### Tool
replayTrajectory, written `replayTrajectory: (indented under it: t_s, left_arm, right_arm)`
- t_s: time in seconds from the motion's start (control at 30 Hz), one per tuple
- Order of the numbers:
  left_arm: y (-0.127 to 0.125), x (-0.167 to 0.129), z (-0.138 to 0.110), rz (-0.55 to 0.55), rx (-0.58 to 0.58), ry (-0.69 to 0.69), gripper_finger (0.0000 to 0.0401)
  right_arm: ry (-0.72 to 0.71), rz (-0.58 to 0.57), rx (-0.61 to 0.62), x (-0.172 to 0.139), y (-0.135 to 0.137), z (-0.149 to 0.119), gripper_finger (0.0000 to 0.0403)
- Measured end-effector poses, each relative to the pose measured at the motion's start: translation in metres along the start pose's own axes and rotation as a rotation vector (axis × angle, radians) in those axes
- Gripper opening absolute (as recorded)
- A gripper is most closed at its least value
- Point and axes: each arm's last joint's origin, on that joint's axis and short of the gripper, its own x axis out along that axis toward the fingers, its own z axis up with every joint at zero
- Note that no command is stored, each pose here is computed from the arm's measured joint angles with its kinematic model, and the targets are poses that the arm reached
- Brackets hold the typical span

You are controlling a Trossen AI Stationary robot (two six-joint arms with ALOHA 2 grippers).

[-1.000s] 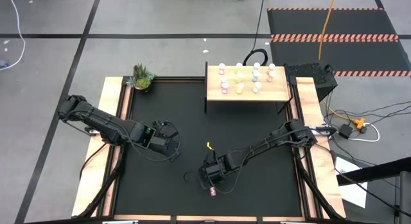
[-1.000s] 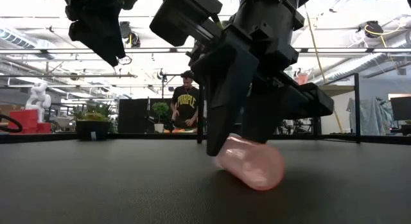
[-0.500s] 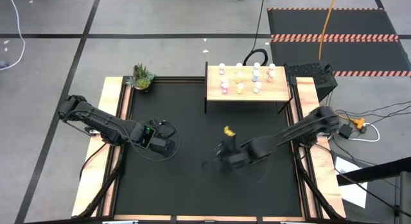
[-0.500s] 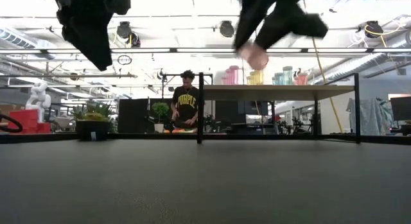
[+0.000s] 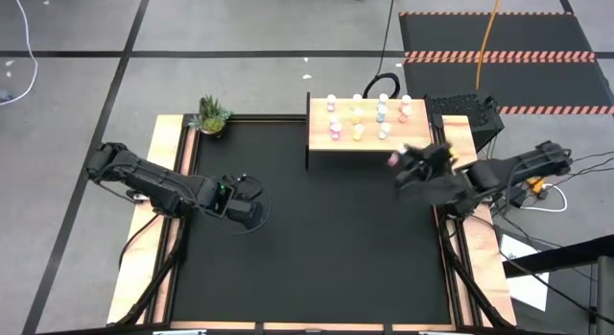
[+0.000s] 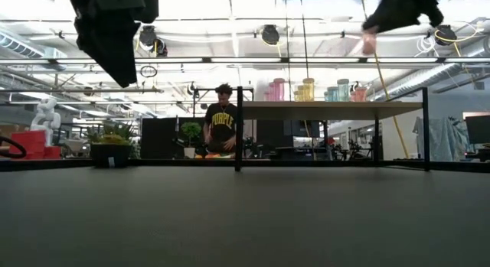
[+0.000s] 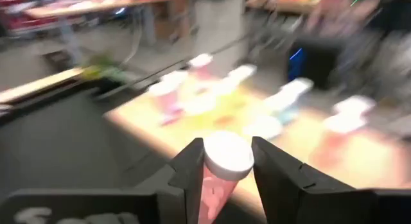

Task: Pick and place medicine bottles onto shelf by color
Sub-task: Put the pink pill bottle on the shelf aligned with the other pink pill bottle

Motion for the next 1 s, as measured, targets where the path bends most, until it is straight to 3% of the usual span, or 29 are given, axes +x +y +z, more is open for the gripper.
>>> replayTrajectory:
  t_s: [0.13,0.3,0.53,1.0]
  left_arm:
    - [0.007,0.004,0.008,0.020,-0.039,0.001,0.0211]
    - [0.018,0.011,0.019,0.044,-0.106,-0.002,0.0212]
    - [0.030,0.019,0.040,0.028,-0.157,-0.058,0.0212]
    - [0.034,0.021,0.045,0.020,-0.187,-0.066,0.0212]
  right_arm:
    - [-0.114,-0.144,-0.111,0.003,-0.034,-0.009,0.0111]
    - [-0.128,-0.252,-0.110,0.014,-0.061,-0.020,0.0111]
    - [-0.137,-0.188,-0.190,0.042,-0.070,-0.027,0.0111]
    - [-0.022,-0.122,-0.143,0.078,-0.106,-0.029,0.0111]
